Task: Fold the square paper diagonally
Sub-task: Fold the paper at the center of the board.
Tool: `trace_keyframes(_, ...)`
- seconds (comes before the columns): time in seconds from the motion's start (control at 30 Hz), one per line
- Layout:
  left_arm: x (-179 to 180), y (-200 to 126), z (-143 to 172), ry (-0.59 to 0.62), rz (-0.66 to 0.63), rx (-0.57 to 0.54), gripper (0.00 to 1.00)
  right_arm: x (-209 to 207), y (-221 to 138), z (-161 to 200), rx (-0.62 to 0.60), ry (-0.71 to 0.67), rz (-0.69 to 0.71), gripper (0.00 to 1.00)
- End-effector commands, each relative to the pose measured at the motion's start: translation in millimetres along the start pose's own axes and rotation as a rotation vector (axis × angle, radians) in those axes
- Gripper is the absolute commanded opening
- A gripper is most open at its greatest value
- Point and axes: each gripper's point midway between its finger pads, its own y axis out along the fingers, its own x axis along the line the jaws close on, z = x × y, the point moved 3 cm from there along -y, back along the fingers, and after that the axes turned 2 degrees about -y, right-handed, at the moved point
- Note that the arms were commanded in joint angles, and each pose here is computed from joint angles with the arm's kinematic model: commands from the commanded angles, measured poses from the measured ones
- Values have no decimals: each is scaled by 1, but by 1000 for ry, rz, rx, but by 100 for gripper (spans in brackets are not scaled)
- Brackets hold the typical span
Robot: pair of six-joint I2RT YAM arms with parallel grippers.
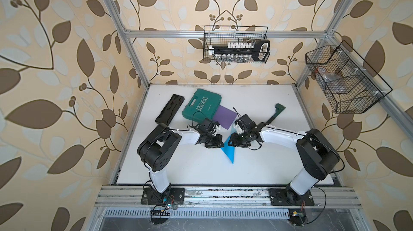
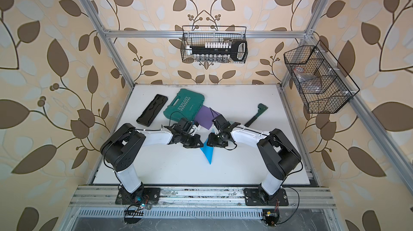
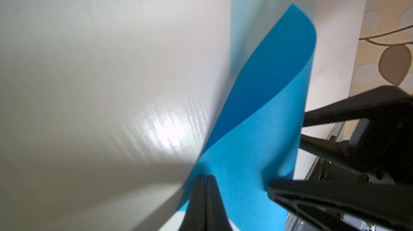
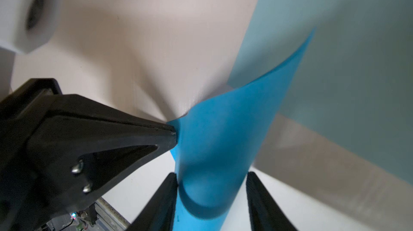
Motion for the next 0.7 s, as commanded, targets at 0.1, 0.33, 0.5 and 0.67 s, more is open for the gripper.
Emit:
trace_keyframes(0.1,7,-4,4,10,-61,-10,0,-4,6,7,27,-5,7,42)
trace_keyframes(0.33,4,-7,2,19,-54,-27,0,-8,8,12,39,-13,18,38)
trace_keyframes(0.5,0,-10,1,28,-32,-45,0,-10,8,12,34,-14,26,35)
trace_keyframes(0.67,-2,-11,1,32,-19,-47,0,-9,9,10,30,-15,25,34)
